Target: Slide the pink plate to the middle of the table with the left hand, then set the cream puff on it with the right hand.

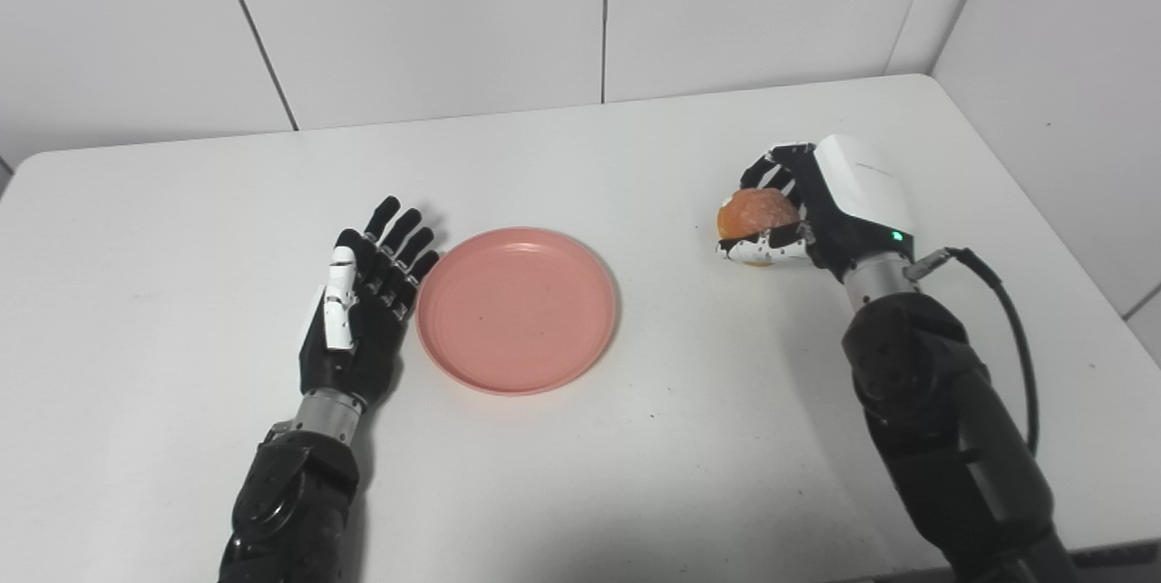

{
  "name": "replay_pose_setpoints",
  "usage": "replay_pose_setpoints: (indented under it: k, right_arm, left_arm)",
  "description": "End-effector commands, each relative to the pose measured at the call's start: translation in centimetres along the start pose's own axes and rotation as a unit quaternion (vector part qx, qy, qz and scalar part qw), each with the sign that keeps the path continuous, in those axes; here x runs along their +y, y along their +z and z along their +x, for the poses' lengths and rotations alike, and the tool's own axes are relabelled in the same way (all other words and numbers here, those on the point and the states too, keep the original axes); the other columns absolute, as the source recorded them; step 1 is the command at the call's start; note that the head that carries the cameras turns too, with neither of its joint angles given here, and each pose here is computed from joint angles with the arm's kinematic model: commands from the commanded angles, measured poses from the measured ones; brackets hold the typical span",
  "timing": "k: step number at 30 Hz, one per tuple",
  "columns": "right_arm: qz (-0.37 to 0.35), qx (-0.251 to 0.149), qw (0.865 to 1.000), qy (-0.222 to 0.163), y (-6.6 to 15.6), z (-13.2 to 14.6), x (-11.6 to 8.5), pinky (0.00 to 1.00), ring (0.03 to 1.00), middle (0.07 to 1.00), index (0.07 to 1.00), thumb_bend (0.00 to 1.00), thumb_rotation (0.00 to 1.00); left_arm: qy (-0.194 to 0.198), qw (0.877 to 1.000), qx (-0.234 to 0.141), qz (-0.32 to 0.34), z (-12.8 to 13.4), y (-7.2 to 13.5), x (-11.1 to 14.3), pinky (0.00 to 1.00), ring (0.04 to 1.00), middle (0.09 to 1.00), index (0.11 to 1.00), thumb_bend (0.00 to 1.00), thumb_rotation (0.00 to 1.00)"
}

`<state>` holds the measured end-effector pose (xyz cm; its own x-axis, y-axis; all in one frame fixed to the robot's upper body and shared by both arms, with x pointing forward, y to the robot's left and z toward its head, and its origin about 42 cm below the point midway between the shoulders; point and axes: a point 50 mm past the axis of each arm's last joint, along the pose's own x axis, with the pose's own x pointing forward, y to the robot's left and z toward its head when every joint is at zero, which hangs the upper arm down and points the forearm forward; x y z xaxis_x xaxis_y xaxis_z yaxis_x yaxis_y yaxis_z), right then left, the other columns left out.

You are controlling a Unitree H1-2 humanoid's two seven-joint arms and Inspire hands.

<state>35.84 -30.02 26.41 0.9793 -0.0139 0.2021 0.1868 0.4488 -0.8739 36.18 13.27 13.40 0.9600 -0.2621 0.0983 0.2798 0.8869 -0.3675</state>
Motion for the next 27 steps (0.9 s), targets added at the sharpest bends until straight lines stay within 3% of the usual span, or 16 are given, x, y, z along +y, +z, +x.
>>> replay_pose_setpoints:
  k: [1,14,27]
  right_arm:
    - [-0.005,-0.055,0.998,-0.031,2.4,0.6,-1.6,0.26,0.341,0.418,0.485,0.51,0.12]
    - [0.012,-0.131,0.991,-0.018,7.8,2.0,-1.1,0.28,0.362,0.449,0.487,0.51,0.12]
    - [0.010,-0.183,0.983,0.010,11.6,3.7,2.4,0.24,0.317,0.412,0.486,0.51,0.13]
  left_arm:
    - [0.026,0.998,0.057,-0.002,-1.3,-2.5,0.2,0.91,0.922,0.924,0.911,0.41,1.00]
    - [0.027,0.998,0.059,0.002,-0.8,-2.9,-1.7,0.92,0.922,0.925,0.914,0.42,1.00]
    - [0.027,0.998,0.058,0.007,-0.5,-3.1,-2.3,0.91,0.914,0.916,0.900,0.44,1.00]
